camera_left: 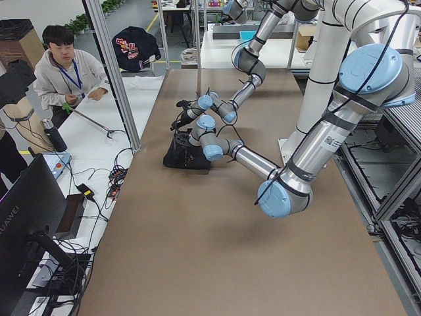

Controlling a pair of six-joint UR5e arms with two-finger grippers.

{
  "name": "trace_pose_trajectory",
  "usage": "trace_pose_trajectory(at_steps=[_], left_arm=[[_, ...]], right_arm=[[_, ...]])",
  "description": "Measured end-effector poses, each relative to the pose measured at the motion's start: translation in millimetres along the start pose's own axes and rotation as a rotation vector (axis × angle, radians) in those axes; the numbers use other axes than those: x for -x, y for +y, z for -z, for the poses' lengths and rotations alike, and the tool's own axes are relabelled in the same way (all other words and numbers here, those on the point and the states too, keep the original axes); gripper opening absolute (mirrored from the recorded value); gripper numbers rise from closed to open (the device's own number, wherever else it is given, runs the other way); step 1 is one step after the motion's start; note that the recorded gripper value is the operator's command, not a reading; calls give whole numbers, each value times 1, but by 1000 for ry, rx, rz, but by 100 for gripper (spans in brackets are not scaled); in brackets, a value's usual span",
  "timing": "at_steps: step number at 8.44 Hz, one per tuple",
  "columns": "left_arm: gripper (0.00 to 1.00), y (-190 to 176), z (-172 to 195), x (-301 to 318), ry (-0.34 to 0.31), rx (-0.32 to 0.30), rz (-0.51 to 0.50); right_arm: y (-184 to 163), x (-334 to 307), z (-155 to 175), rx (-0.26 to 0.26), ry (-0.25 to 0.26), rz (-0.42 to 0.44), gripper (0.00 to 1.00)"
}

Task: Fold clothes
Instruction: 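Lower the folded end onto the shirt near the collar with both grippers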

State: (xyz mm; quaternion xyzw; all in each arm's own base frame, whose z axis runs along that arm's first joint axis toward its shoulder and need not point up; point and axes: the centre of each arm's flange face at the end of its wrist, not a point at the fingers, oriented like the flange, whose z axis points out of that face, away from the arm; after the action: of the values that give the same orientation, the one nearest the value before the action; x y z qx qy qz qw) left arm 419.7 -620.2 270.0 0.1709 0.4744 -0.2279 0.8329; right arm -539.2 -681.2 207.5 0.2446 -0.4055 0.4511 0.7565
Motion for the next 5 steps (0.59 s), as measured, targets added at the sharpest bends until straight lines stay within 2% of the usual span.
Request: trace_pose_trajectory(at_steps=[3, 5], left_arm=[[100, 5, 10, 12, 7, 1, -2], [100, 5, 10, 13, 8, 3, -2]], right_arm=[[5, 10, 33, 75, -56, -18, 81], [46, -15, 37, 122, -39, -47, 77]])
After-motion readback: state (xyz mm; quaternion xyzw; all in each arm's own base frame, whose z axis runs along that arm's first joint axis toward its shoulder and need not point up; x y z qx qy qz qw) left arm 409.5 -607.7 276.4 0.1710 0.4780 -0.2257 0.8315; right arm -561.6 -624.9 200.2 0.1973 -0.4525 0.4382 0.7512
